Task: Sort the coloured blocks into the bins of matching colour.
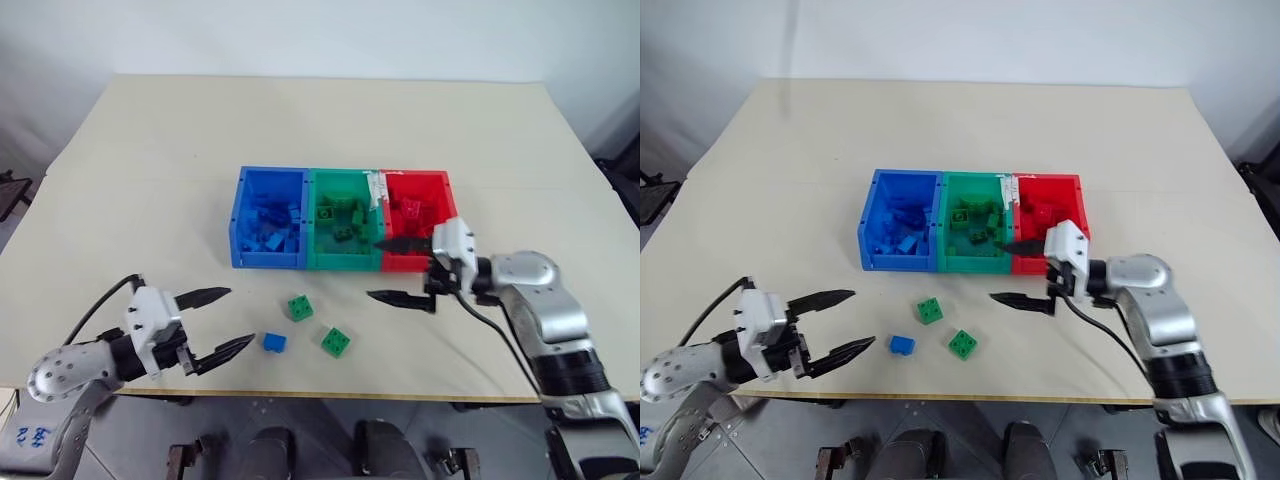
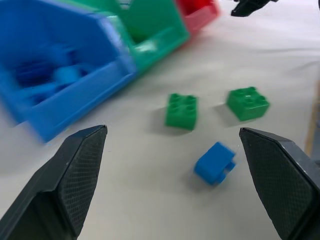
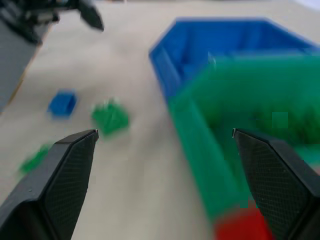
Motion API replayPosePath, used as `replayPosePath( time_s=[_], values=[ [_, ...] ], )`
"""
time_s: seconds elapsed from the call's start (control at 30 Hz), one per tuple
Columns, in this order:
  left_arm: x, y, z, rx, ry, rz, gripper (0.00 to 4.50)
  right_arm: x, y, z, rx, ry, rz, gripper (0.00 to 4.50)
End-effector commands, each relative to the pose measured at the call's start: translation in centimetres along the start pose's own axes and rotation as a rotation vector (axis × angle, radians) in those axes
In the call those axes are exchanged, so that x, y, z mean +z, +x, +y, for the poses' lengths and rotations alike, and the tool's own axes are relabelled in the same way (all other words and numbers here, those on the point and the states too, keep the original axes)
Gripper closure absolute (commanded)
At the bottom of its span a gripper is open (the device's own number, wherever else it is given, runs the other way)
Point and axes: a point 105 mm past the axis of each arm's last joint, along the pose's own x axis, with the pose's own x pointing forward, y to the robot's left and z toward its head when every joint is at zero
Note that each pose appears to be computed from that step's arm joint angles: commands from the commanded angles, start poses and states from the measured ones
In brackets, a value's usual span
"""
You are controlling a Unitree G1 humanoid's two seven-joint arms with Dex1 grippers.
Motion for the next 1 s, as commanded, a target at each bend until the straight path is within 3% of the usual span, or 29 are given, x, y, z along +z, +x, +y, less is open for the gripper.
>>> replayPosePath(
  time_s=[0.03, 0.17, 0.3, 0.4, 0.7, 1.0],
  values=[
    [0.5, 1.5, -0.4, -0.11, 0.019, -0.013, 0.0, -1.5, -4.7, -0.2, -0.09, -0.051, 0.081, 0.01],
    [0.5, 2.4, -0.6, -0.201, 0.028, -0.015, 0.0, -3.9, -8.9, 0.3, -0.149, -0.018, 0.209, 0.01],
    [0.3, 2.2, -0.1, -0.203, 0.048, -0.012, 0.0, -3.7, -9.0, 0.5, -0.137, -0.016, 0.203, 0.01],
    [-0.1, 1.5, 0.4, -0.17, 0.068, -0.012, 0.0, -2.6, -6.5, 1.4, -0.056, 0.018, 0.146, 0.01],
    [-2.0, -2.2, -0.2, -0.111, 0.021, 0.068, 0.0, -0.7, 1.6, 6.5, 0.186, 0.205, 0.185, 0.01],
    [-1.9, -2.6, -1.2, -0.072, -0.002, 0.062, 0.0, -1.7, 6.6, 8.2, 0.164, 0.192, 0.205, 0.01]
  ],
)
